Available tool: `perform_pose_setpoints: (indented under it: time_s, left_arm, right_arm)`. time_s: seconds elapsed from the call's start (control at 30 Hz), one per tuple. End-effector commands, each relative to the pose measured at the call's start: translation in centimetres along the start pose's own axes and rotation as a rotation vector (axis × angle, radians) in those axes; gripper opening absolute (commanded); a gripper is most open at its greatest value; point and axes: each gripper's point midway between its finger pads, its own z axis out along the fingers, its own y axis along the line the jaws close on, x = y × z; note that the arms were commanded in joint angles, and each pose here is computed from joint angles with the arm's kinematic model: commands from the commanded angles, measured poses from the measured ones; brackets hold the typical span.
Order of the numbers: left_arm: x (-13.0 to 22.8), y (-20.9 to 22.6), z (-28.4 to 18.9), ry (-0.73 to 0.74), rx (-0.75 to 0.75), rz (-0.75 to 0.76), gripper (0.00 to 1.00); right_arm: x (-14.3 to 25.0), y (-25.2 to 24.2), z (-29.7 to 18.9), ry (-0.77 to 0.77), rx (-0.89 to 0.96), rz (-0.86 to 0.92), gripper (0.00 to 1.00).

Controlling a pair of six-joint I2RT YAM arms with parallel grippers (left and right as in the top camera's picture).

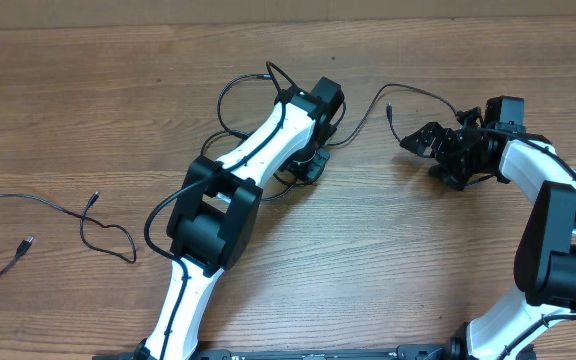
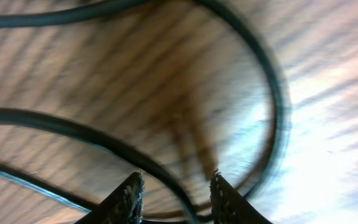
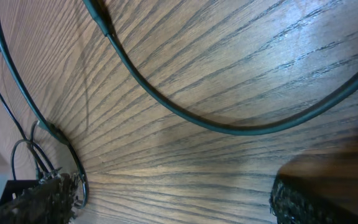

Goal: Untangle cables

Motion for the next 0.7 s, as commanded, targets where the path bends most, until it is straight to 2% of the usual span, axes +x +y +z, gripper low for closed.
perform_pose_setpoints:
  time_s: [0.0, 0.1, 0.2, 0.3, 0.43, 0.57, 0.67]
  left_arm:
    - [-1.0, -3.1, -1.0, -0.034, 0.186, 0.025, 0.39]
    - [-1.0, -3.7, -1.2, -0.037, 0.225, 0.025, 0.41]
    - [-1.1, -3.8, -1.2, -0.039, 0.232, 0.025, 0.53]
    - [-1.2, -3.8, -1.0, -0.046, 0.229, 0.026, 0.58]
    - [-1.6, -4.2, 0.2, -0.071, 0.218, 0.033, 0.58]
    - [-0.5, -3.9, 2.5, -0.048, 0.145, 0.040, 0.58]
    - [0.2, -4.1, 3.5, -0.029, 0.133, 0.047, 0.53]
  right_arm:
    - [4.1, -6.7, 2.9, 0.110, 0.221, 0.097, 1.00]
    - [4.1, -6.7, 2.9, 0.111, 0.222, 0.097, 1.00]
    - [4.1, -6.7, 2.9, 0.110, 0.222, 0.097, 1.00]
    - [4.1, -6.7, 2.9, 0.110, 0.222, 0.096, 1.00]
    - [4.0, -6.7, 2.9, 0.108, 0.220, 0.096, 1.00]
    - [4.2, -6.7, 2.9, 0.114, 0.223, 0.099, 1.00]
    - [4.2, -6.7, 2.9, 0.114, 0.223, 0.099, 1.00]
